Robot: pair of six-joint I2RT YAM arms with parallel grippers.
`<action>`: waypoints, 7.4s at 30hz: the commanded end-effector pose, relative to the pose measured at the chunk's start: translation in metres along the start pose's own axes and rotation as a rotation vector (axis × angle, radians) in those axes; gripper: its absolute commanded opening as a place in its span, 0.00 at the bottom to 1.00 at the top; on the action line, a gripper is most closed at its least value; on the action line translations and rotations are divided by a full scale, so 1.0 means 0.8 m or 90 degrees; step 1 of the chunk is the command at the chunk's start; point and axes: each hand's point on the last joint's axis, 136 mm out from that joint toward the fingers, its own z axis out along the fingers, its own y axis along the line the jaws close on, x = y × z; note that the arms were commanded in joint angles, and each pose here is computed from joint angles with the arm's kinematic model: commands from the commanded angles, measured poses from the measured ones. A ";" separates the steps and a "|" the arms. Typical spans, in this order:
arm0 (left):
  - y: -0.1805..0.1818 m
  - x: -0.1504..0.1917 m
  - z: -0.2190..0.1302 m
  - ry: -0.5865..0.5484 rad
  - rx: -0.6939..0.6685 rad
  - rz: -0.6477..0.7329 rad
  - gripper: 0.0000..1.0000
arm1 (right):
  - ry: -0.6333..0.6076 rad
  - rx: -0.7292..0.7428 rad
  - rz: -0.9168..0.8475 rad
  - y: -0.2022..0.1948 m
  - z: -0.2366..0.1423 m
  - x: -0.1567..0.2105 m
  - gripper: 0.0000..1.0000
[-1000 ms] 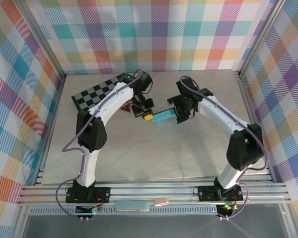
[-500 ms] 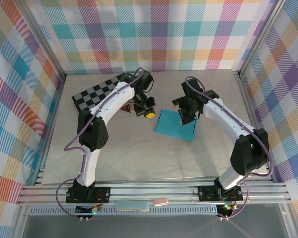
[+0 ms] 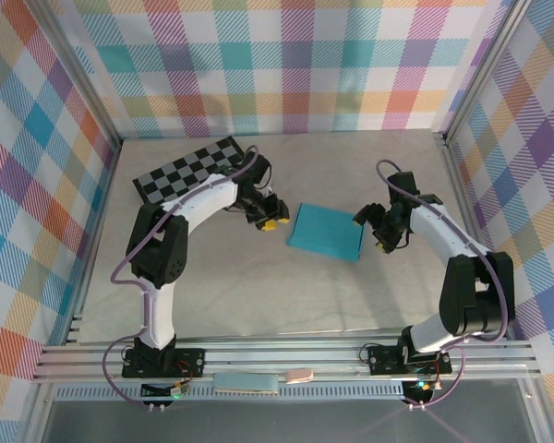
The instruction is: Fold the paper box
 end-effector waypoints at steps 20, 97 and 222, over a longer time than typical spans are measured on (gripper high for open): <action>0.000 -0.010 0.087 0.068 0.079 0.102 0.31 | 0.165 -0.127 -0.053 0.000 0.084 0.001 0.78; -0.087 0.100 -0.011 -0.114 -0.092 1.032 0.64 | 0.591 -0.179 0.416 0.077 0.013 0.090 0.33; -0.041 0.123 0.009 0.143 -0.262 0.865 0.26 | 0.096 -0.039 0.278 0.032 -0.049 0.092 0.22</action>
